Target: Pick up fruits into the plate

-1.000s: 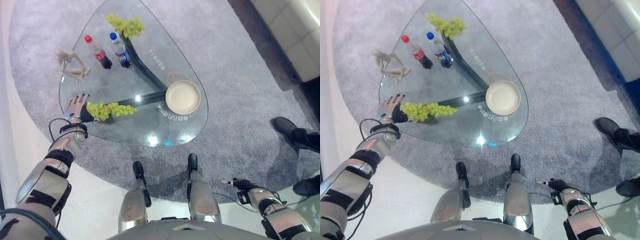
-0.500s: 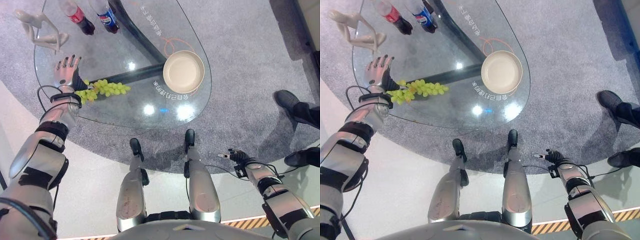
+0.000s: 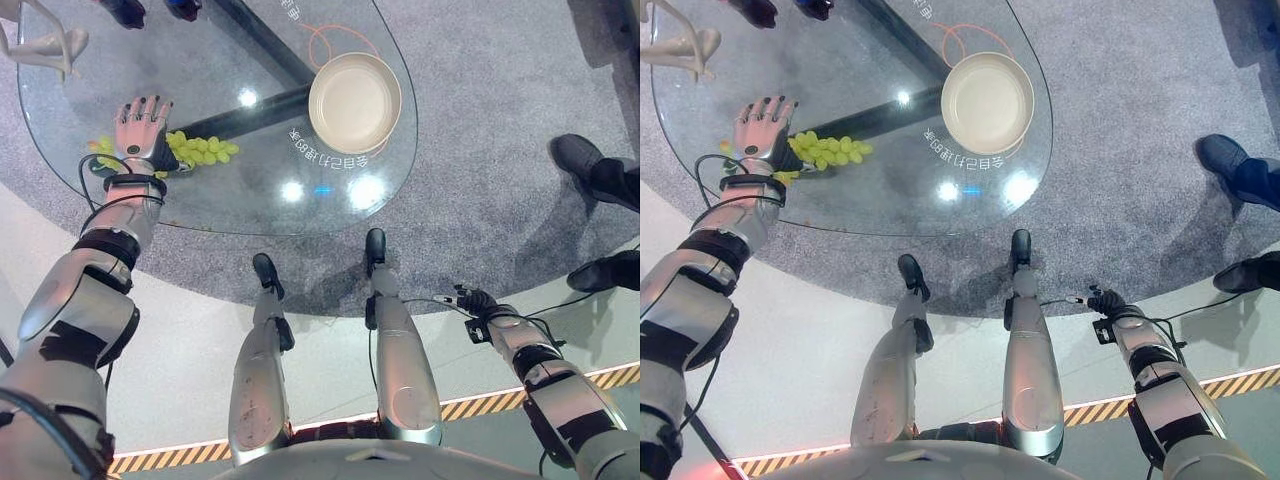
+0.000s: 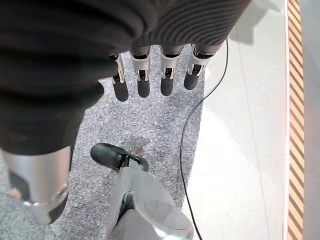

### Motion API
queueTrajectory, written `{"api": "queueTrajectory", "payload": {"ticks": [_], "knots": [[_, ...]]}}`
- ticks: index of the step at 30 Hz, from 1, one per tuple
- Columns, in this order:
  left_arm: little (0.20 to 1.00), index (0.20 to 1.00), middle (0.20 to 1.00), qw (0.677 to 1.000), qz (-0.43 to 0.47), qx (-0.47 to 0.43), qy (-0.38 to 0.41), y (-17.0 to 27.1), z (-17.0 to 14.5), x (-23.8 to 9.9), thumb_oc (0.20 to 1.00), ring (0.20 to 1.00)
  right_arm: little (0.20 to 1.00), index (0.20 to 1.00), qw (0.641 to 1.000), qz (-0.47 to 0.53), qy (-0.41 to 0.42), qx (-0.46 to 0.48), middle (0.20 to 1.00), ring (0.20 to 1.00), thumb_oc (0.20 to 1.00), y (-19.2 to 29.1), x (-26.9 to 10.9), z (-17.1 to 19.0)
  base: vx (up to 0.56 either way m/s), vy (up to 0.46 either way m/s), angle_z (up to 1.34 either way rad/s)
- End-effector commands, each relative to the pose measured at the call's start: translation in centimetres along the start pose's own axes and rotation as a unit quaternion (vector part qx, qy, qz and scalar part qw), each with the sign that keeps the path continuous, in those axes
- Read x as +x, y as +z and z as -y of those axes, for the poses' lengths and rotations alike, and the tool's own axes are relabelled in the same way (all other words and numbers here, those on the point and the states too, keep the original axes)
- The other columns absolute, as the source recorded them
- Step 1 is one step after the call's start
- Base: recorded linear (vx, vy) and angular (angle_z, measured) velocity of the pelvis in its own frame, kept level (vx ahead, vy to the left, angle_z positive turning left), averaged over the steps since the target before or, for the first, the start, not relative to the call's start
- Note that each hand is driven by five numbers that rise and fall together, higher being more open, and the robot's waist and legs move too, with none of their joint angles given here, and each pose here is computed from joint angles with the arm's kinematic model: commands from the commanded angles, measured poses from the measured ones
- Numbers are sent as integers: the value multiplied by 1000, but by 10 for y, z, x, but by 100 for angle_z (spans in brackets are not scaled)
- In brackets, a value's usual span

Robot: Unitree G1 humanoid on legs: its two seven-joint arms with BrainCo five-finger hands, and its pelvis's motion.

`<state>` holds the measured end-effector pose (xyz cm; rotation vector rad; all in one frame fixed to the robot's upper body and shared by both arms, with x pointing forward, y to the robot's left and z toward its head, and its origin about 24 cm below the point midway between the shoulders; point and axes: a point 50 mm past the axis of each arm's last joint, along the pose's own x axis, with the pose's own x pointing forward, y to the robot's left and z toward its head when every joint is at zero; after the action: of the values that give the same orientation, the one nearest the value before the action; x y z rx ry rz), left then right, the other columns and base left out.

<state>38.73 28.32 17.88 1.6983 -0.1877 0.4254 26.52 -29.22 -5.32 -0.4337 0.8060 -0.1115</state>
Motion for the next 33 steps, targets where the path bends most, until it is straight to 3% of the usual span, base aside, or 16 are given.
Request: {"api": "queueTrajectory", "payload": {"ticks": [1,7,15,33], "knots": [[1000,1000,1000,999,12,9,31,-4,-24,15,1000,1000,1000,1000,1000,-3,-24,-16,1000,1000,1000,-2,-2,15,14,14,-8],[1000,1000,1000,998,44,32,38,14,-28,19,1000,1000,1000,1000,999,17,-31,-10,1000,1000,1000,8,-2,20,2,2,-1],[1000,1000,1000,995,16,67,69,5,-41,25,1000,1000,1000,1000,999,26,-23,-10,1000,1000,1000,8,-3,13,2,6,-1],[1000,1000,1000,969,-179,143,97,-62,-47,11,1000,1000,1000,1000,999,34,-14,-12,1000,1000,1000,-12,-5,5,1,0,0]]}}
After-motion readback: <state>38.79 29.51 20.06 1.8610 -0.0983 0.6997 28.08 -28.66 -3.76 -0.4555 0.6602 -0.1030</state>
